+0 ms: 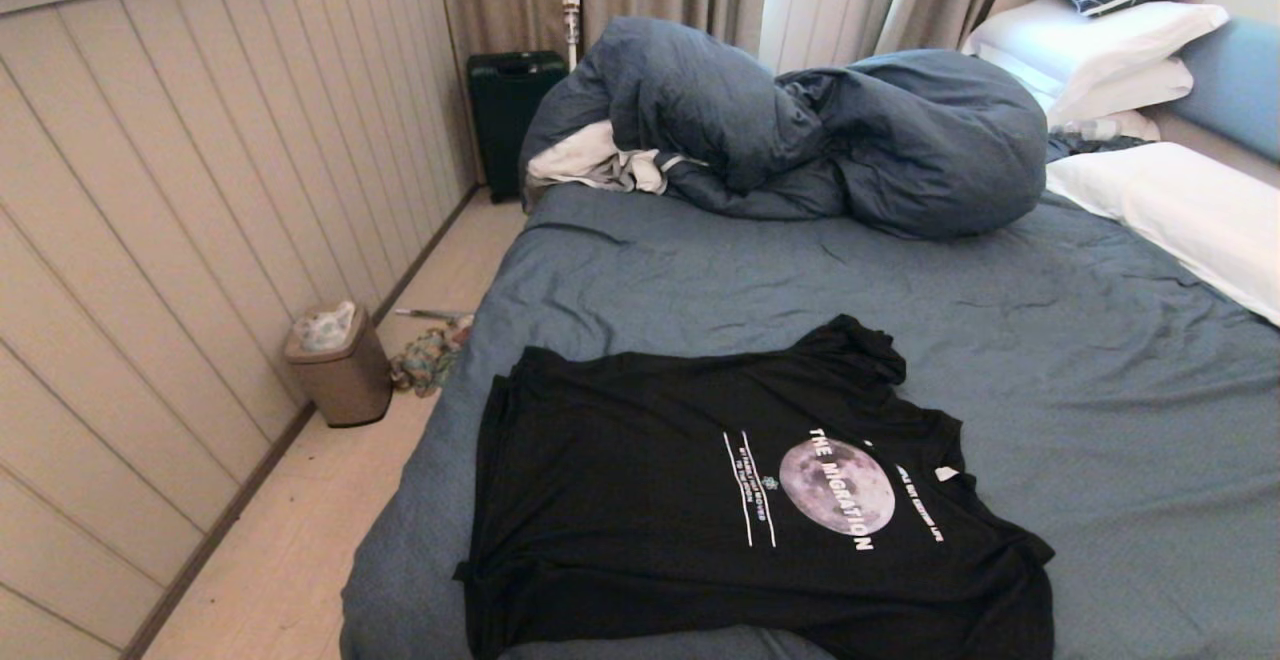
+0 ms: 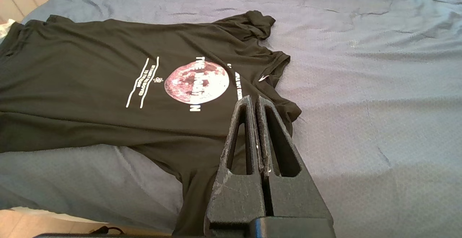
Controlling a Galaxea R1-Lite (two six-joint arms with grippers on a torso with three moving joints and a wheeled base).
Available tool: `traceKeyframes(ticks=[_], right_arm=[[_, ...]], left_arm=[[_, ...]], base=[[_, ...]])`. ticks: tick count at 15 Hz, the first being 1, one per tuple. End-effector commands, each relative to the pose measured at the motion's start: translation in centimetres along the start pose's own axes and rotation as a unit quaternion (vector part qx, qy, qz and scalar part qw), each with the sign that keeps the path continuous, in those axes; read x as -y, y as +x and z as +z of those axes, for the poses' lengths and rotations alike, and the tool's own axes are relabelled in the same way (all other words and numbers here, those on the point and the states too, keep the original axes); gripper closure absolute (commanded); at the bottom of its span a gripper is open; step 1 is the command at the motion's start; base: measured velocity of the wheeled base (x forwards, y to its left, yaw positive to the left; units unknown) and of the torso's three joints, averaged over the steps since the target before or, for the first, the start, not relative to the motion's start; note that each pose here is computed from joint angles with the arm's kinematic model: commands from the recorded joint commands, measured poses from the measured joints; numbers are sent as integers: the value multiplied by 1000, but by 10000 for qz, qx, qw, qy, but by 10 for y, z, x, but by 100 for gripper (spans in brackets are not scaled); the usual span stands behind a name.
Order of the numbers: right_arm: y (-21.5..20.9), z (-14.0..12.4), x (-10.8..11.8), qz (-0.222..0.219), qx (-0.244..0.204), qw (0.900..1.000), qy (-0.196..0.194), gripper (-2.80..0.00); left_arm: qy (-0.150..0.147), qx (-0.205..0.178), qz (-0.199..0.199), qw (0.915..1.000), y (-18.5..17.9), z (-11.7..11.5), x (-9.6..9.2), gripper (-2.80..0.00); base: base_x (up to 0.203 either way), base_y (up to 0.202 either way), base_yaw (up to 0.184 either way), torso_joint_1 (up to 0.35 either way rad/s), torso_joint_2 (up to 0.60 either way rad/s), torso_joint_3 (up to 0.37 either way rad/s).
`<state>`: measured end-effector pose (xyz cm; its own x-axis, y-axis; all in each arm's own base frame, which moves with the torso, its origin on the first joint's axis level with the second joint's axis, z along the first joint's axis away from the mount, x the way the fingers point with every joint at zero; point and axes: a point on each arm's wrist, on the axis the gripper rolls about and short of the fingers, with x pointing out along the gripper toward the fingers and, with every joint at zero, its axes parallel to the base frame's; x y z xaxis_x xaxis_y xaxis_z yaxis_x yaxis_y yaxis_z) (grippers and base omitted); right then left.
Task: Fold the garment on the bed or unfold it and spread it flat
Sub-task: Fold the black T-shirt
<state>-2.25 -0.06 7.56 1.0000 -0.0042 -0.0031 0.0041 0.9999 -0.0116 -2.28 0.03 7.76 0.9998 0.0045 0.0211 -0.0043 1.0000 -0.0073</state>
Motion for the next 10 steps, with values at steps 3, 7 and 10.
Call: traceKeyframes(ticks=[3,7,10], right_arm=[[-2,9,0,36,-7,10000,-18,0],[17,109,1,150,-382,9987,308,0],[82,156,-1,178,-1263,9899,622,0]], left_arm=[[23,112,19,9999,-3,11,0,0],[-314,-130,-159,9993,12,101,2,0],[-805,-1162,-397,9892,79,146,4,0]], base=[[0,0,0,0,0,0],[0,0,0,0,0,0],[0,0,0,0,0,0]])
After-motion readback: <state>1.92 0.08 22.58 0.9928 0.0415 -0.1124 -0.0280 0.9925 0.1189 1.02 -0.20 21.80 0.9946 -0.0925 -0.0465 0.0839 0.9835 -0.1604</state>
